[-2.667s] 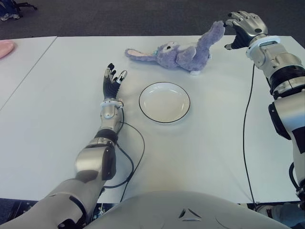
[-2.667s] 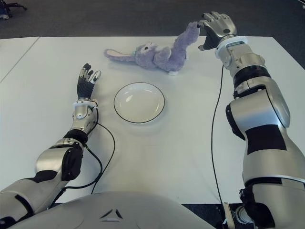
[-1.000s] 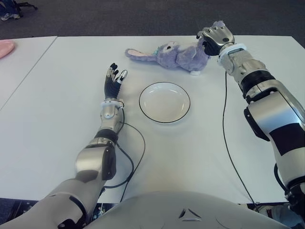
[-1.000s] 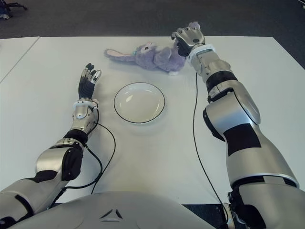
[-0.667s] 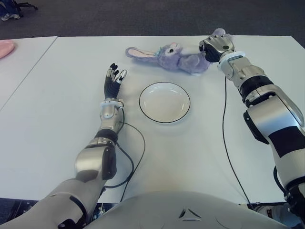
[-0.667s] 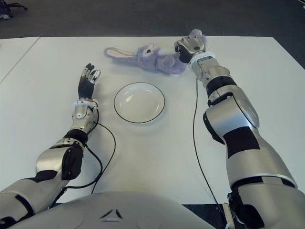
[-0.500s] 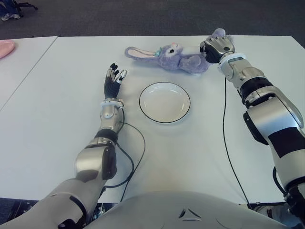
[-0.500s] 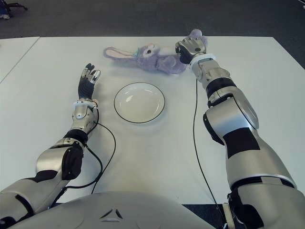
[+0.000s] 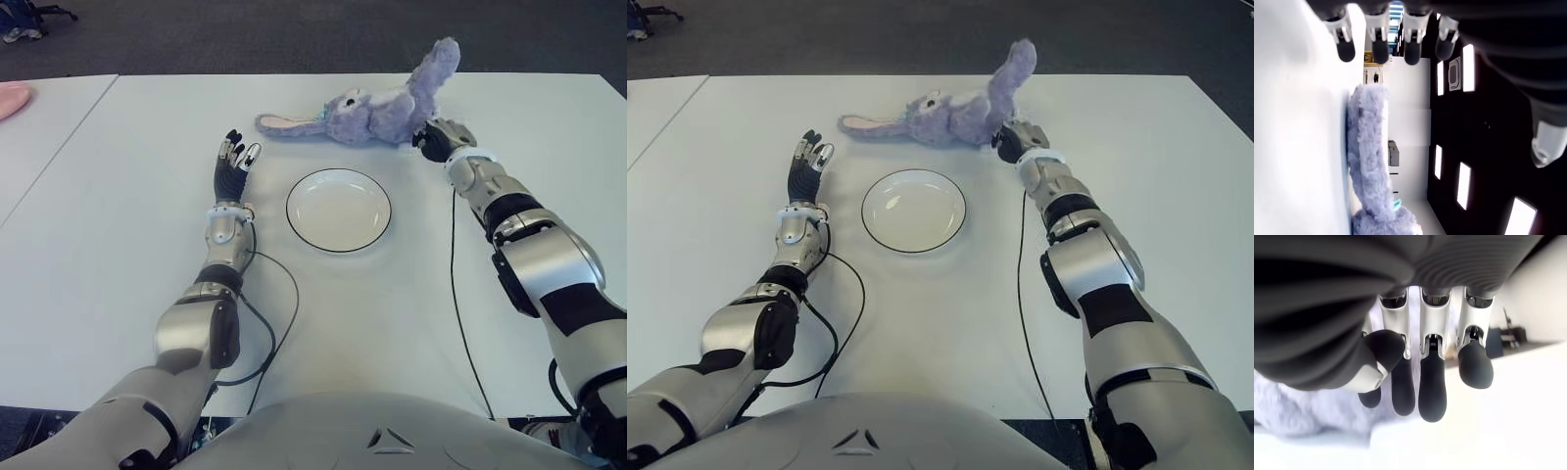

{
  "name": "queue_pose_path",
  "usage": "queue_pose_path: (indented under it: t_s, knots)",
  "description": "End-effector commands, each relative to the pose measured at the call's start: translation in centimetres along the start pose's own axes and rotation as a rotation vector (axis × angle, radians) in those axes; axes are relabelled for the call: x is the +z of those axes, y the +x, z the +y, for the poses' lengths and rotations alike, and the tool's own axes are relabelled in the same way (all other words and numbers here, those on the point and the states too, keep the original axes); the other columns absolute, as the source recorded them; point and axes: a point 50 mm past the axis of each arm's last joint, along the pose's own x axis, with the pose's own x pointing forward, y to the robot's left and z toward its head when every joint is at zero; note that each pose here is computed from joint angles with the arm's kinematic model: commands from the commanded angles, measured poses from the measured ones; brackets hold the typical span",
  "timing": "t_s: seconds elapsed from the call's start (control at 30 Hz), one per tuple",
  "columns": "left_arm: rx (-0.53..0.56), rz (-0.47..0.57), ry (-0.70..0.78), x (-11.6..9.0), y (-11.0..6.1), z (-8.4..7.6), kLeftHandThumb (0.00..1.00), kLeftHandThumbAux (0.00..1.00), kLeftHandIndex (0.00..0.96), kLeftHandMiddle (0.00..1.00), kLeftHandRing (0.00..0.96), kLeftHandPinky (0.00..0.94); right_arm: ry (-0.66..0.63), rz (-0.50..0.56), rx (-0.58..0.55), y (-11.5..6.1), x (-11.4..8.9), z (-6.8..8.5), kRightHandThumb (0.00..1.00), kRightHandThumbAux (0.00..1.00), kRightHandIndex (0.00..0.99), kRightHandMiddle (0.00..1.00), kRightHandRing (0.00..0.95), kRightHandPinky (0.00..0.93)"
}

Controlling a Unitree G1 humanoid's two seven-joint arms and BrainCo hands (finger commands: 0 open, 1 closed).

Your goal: Put the doll into the plate.

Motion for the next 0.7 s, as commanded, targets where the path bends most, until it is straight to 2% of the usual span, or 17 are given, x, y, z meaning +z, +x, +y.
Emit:
queue_pose_path:
  t_s: [0.03,0.2,0.3,0.33,0.43,0.53,0.7]
  knots:
    - [0.077,0.508,-0.042,-10.5,-10.0,0.5,0.0,0.517,0.035,0.077,0.067,0.054,0.141,0.01,0.116,-0.9,0.3,3.6,0.952,0.657,0.438,0.437,0.543,0.685]
    - [0.078,0.505,-0.038,-10.5,-10.0,0.5,0.0,0.523,0.033,0.077,0.068,0.055,0.171,-0.015,0.138,-1.1,0.7,4.3,0.952,0.657,0.439,0.436,0.532,0.648]
    - [0.077,0.506,-0.035,-10.6,-10.0,0.5,0.0,0.527,0.034,0.079,0.069,0.059,0.202,-0.098,0.148,-1.5,1.4,4.9,0.952,0.658,0.439,0.434,0.528,0.631]
    - [0.078,0.507,-0.036,-10.6,-10.1,0.5,0.0,0.529,0.033,0.079,0.07,0.061,0.21,-0.117,0.151,-1.6,1.6,5.1,0.948,0.664,0.4,0.449,0.539,0.628]
    - [0.089,0.519,-0.052,-10.7,-10.1,0.5,0.0,0.53,0.028,0.077,0.069,0.063,0.243,-0.168,0.186,-2.3,1.3,5.9,0.942,0.671,0.354,0.465,0.55,0.616]
    - [0.093,0.524,-0.056,-10.7,-10.1,0.5,0.0,0.526,0.024,0.073,0.067,0.061,0.266,-0.202,0.23,-3.1,1.0,6.7,0.981,0.677,0.329,0.438,0.518,0.562]
    - [0.083,0.519,-0.06,-10.7,-10.2,0.3,0.0,0.52,0.026,0.072,0.066,0.057,0.278,-0.285,0.292,-4.6,0.1,7.6,0.996,0.68,0.331,0.408,0.495,0.546]
